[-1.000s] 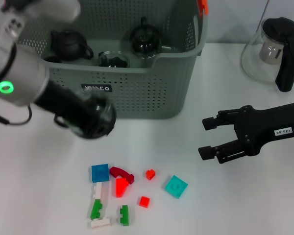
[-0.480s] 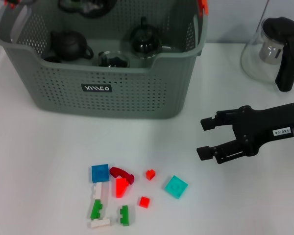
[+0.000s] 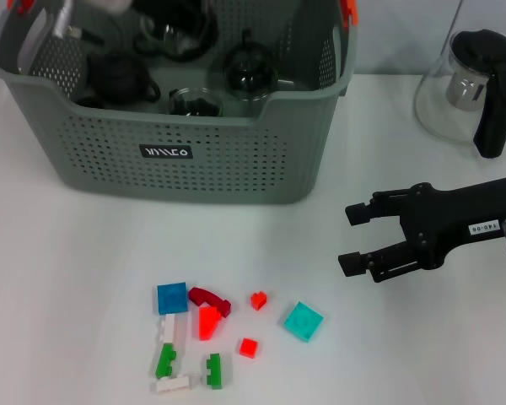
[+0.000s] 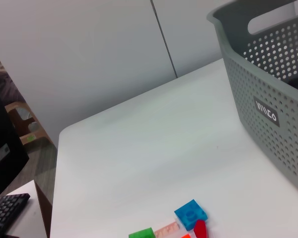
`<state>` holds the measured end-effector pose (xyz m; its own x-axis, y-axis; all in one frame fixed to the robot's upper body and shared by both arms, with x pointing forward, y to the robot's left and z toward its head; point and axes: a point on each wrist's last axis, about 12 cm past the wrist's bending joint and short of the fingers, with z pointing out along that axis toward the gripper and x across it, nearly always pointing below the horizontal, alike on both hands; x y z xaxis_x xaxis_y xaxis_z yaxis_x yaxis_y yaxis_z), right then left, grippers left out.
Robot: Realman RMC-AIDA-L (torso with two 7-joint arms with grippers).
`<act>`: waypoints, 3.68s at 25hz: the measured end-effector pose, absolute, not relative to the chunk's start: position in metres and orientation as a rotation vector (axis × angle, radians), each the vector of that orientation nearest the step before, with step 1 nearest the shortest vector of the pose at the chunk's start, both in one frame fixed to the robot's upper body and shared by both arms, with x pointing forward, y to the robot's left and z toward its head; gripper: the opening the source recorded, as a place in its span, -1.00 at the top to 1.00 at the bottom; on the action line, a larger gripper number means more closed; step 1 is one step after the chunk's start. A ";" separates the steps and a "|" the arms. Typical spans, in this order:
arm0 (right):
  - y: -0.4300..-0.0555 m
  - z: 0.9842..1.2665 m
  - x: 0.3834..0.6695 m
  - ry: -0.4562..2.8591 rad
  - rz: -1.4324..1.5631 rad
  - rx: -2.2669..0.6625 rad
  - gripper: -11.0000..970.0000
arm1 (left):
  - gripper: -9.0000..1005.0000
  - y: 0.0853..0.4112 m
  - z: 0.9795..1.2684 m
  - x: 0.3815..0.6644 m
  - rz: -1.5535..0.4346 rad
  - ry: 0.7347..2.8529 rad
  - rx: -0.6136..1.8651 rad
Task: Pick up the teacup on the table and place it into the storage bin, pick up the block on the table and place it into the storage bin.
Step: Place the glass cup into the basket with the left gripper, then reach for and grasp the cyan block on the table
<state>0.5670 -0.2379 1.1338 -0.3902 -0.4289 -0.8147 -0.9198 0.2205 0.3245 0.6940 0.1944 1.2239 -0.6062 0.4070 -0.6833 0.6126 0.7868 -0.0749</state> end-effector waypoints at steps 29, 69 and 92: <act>-0.237 1.131 0.566 1.925 1.113 -1.239 -0.95 | 0.59 0.188 1.179 0.687 -0.274 2.339 0.766; -0.213 1.156 0.583 2.077 1.098 -1.396 -0.95 | -0.72 0.279 1.173 0.486 -0.999 1.439 1.133; -0.114 1.185 0.593 2.563 0.575 -1.621 -0.95 | -0.72 0.314 1.102 0.479 -0.863 1.607 1.041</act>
